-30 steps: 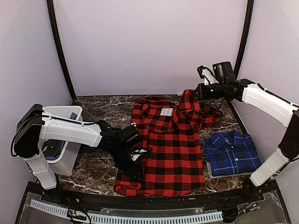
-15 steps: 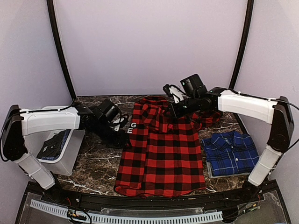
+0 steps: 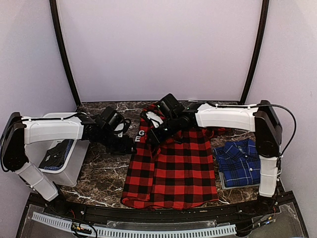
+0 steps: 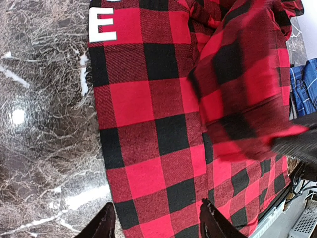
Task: Fold and stack the long sleeve shirts
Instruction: Fold the flattened shirt at the center of the board.
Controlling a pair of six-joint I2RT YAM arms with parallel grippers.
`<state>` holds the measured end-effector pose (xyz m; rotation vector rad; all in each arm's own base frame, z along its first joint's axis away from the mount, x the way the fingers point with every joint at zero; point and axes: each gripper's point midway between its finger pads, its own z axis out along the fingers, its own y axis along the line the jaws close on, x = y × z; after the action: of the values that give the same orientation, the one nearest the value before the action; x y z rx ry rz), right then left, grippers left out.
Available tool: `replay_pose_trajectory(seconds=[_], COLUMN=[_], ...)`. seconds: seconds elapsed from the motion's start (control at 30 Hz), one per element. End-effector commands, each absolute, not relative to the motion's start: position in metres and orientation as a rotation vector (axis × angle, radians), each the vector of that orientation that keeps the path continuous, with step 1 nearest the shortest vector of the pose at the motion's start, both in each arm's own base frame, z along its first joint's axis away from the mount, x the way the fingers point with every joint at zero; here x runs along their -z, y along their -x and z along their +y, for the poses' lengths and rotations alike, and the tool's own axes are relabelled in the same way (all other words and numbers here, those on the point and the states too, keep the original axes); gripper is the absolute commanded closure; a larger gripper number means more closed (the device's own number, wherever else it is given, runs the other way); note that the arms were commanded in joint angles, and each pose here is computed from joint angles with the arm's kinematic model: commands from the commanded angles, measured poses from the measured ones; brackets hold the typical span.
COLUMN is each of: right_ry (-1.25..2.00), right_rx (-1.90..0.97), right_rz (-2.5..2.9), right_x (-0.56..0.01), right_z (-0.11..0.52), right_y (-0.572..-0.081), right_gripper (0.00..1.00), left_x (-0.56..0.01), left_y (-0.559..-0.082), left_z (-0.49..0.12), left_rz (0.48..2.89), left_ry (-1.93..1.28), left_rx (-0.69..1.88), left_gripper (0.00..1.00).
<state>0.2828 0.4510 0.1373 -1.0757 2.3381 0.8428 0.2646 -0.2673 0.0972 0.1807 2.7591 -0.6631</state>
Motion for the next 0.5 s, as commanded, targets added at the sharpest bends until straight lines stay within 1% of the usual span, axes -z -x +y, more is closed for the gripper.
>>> replay_pose_trajectory(seconds=[0.0, 0.03, 0.07, 0.17, 0.23, 0.37, 0.43, 0.47], right_ry=[1.057, 1.048, 1.042, 1.003, 0.973, 0.889, 0.843, 0.820], right_rx=[-0.942, -0.956, -0.964, -0.964, -0.952, -0.909, -0.892, -0.883], right_rz=[2.318, 2.319, 2.316, 2.318, 2.313, 2.286, 2.281, 2.283], right_x=[-0.140, -0.139, -0.138, -0.139, -0.144, -0.162, -0.169, -0.171], right_z=[0.482, 0.486, 0.490, 0.498, 0.499, 0.484, 0.470, 0.462], right_y=[-0.285, -0.288, -0.290, -0.302, -0.310, -0.326, -0.332, -0.334], right_gripper=[1.00, 1.00, 0.97, 0.85, 0.79, 0.58, 0.52, 0.51], left_x=[-0.100, -0.098, -0.101, -0.100, -0.099, -0.092, -0.086, -0.081], left_y=[-0.270, -0.269, -0.271, -0.274, -0.277, -0.283, -0.287, -0.288], left_z=[-0.272, -0.272, -0.274, -0.277, -0.279, -0.282, -0.281, -0.280], left_rz=[2.709, 2.707, 2.688, 2.663, 2.654, 2.646, 2.653, 2.664], left_ry=[-0.189, -0.194, -0.196, -0.190, -0.183, -0.180, -0.169, -0.162], left_rx=[0.698, 0.698, 0.712, 0.735, 0.740, 0.732, 0.701, 0.683], left_gripper=[0.44, 0.43, 0.43, 0.43, 0.43, 0.42, 0.42, 0.42])
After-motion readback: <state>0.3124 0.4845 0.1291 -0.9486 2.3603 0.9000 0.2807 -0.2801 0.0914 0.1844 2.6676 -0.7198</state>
